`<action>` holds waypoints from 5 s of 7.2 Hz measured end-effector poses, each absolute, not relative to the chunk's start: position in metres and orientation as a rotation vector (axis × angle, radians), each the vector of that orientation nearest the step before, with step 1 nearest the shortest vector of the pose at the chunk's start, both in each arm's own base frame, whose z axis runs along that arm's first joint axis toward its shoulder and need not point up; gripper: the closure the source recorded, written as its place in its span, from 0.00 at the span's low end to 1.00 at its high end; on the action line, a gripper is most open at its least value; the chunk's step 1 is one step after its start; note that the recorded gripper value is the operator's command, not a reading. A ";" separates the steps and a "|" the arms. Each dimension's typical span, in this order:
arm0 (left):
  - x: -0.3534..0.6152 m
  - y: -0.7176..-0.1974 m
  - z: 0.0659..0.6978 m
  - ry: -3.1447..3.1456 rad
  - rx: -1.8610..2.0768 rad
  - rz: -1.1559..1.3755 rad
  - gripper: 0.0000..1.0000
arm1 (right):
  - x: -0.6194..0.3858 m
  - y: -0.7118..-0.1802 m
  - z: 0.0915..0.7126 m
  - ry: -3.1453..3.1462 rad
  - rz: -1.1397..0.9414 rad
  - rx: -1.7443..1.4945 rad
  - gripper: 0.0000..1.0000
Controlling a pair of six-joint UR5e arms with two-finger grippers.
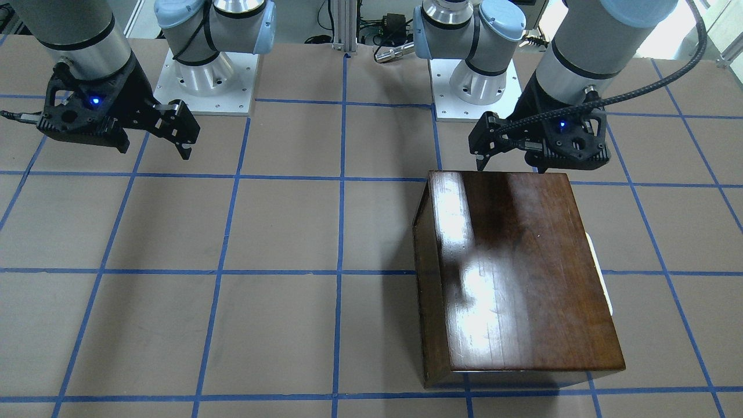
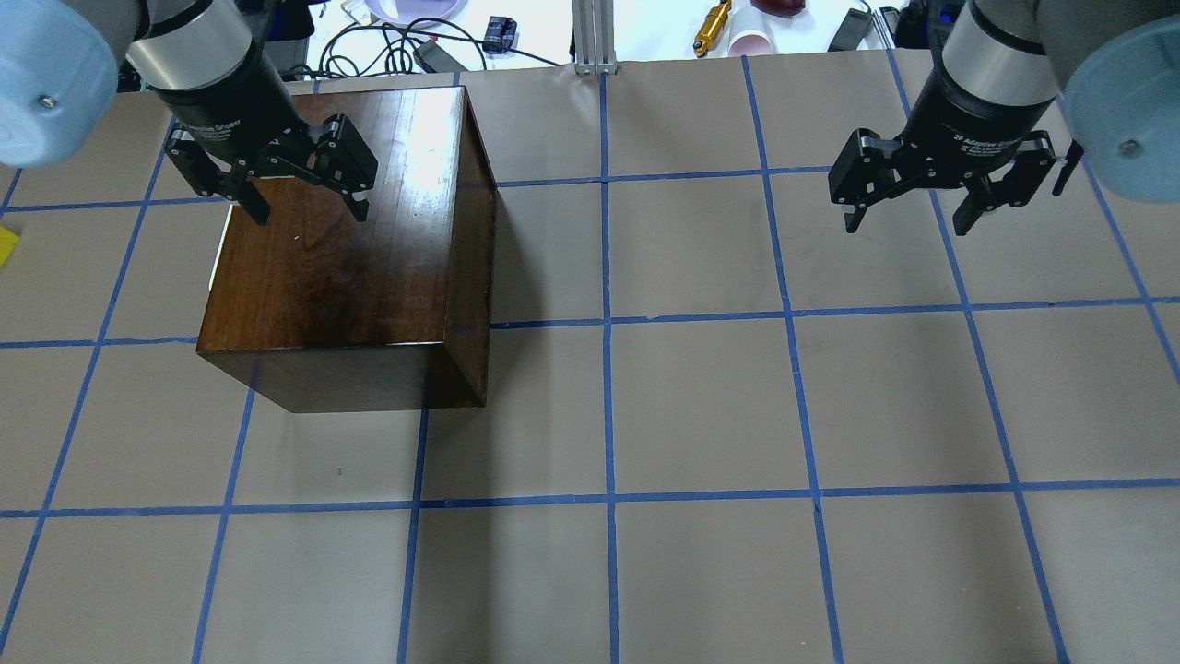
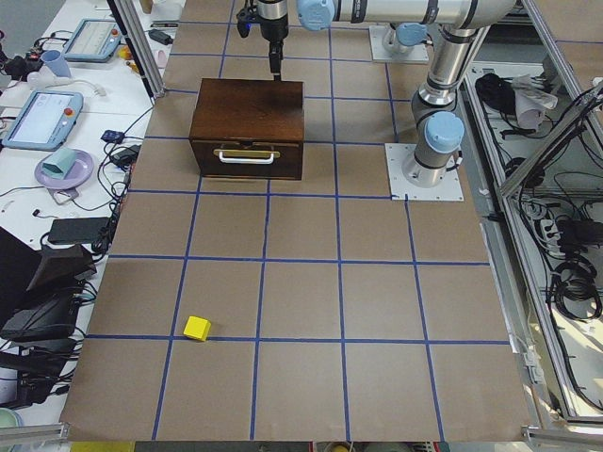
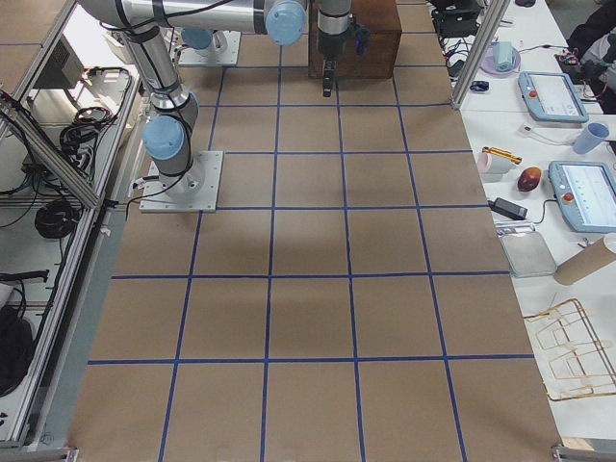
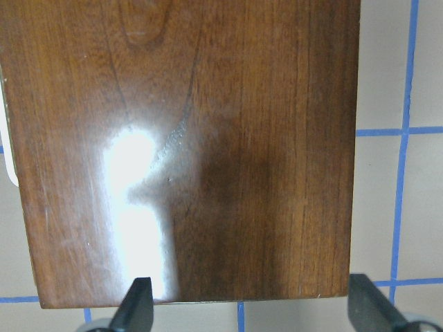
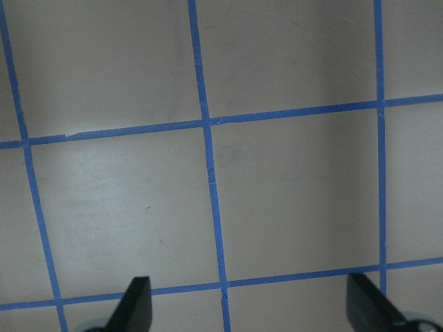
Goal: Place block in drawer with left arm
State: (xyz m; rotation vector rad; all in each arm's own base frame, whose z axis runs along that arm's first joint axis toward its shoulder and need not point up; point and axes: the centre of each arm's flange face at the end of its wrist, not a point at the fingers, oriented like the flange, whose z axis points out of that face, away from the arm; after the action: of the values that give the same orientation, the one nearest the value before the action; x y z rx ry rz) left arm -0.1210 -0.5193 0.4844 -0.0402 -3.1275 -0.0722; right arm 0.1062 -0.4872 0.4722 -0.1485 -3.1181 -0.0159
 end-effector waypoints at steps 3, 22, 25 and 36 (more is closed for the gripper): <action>-0.121 -0.517 0.482 -3.126 -0.041 -0.081 0.00 | 0.106 -0.487 0.472 -3.118 -0.016 -0.149 0.00; 0.147 -0.585 0.434 -2.993 0.225 0.096 0.00 | 0.106 -0.487 0.472 -3.118 -0.016 -0.149 0.00; 0.178 -0.601 0.395 -2.991 0.126 0.084 0.00 | 0.106 -0.487 0.472 -3.118 -0.016 -0.149 0.00; 0.180 -0.624 0.303 -2.850 -0.104 0.073 0.00 | 0.106 -0.487 0.472 -3.118 -0.016 -0.149 0.00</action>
State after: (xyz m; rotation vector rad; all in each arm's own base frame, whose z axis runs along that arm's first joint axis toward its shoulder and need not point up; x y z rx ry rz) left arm 0.1802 -0.6238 0.3026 -0.1039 -2.8500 0.0734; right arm 0.1062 -0.4872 0.4722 -0.1485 -3.1181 -0.0160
